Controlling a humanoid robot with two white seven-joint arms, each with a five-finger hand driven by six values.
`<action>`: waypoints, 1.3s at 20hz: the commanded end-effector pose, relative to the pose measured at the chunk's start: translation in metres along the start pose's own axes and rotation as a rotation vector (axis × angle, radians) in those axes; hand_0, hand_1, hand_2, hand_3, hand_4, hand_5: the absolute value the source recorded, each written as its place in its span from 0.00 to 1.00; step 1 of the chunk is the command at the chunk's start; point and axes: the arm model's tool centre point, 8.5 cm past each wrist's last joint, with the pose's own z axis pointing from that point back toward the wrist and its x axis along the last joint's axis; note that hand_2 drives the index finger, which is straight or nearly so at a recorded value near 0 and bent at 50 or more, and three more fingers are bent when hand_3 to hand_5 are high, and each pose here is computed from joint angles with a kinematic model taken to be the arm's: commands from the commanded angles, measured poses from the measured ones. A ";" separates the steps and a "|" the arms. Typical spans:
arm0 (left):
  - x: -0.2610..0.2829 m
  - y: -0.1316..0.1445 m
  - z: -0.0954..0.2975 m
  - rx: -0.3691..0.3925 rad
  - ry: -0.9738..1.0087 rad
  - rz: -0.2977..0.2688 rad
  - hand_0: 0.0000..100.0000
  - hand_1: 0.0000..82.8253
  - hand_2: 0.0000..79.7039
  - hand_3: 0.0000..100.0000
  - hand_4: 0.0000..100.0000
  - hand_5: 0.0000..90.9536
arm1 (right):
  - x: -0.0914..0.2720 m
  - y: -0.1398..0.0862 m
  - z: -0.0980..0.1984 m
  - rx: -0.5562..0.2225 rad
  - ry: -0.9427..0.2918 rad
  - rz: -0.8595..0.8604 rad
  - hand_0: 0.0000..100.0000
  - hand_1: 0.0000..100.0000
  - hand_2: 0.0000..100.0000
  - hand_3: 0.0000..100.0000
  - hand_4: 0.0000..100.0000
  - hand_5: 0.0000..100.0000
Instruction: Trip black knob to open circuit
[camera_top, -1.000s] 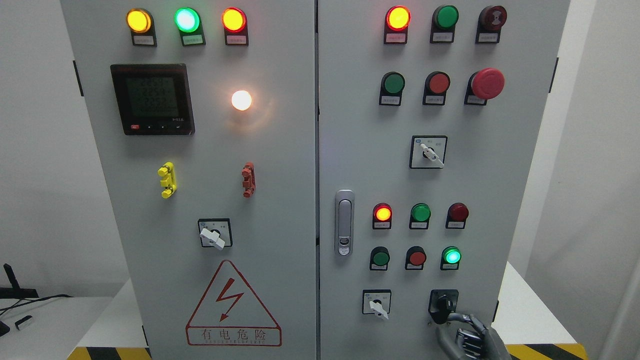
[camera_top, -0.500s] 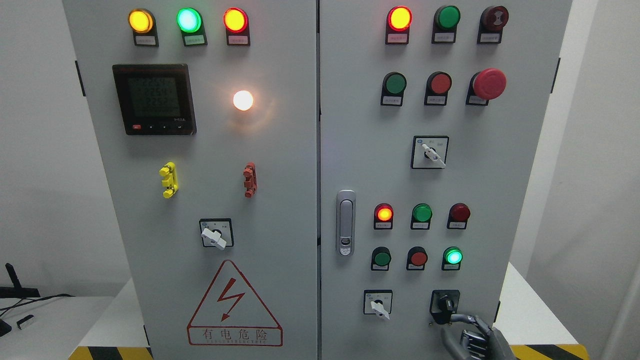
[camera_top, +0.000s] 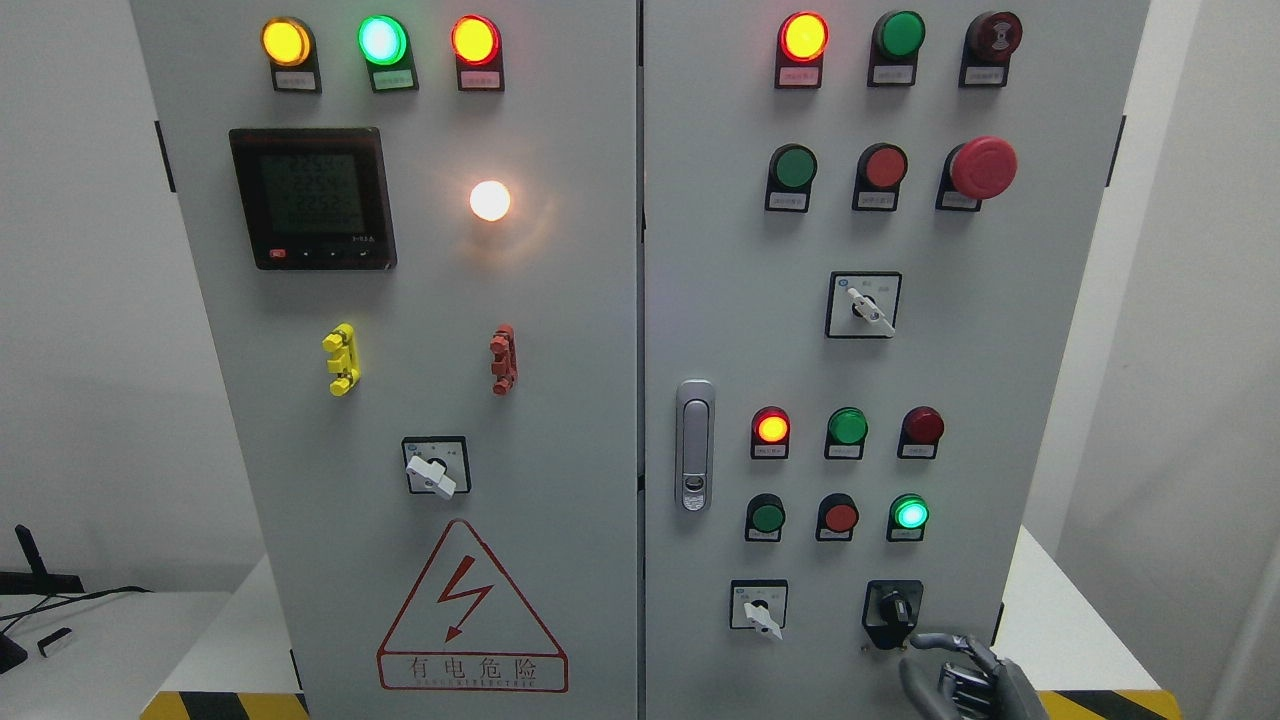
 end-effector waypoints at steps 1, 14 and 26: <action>0.000 -0.001 0.000 -0.005 -0.001 -0.030 0.12 0.47 0.00 0.00 0.00 0.00 | 0.010 -0.027 0.015 -0.042 -0.034 0.007 0.49 0.82 0.51 1.00 1.00 0.94; 0.000 0.000 0.000 -0.004 -0.001 -0.030 0.12 0.47 0.00 0.00 0.00 0.00 | 0.003 -0.053 0.049 -0.061 -0.013 -0.118 0.09 0.17 0.32 0.52 0.46 0.44; 0.000 0.000 0.000 -0.004 -0.001 -0.030 0.12 0.47 0.00 0.00 0.00 0.00 | -0.004 -0.052 0.066 -0.045 0.008 -0.135 0.00 0.00 0.26 0.44 0.38 0.35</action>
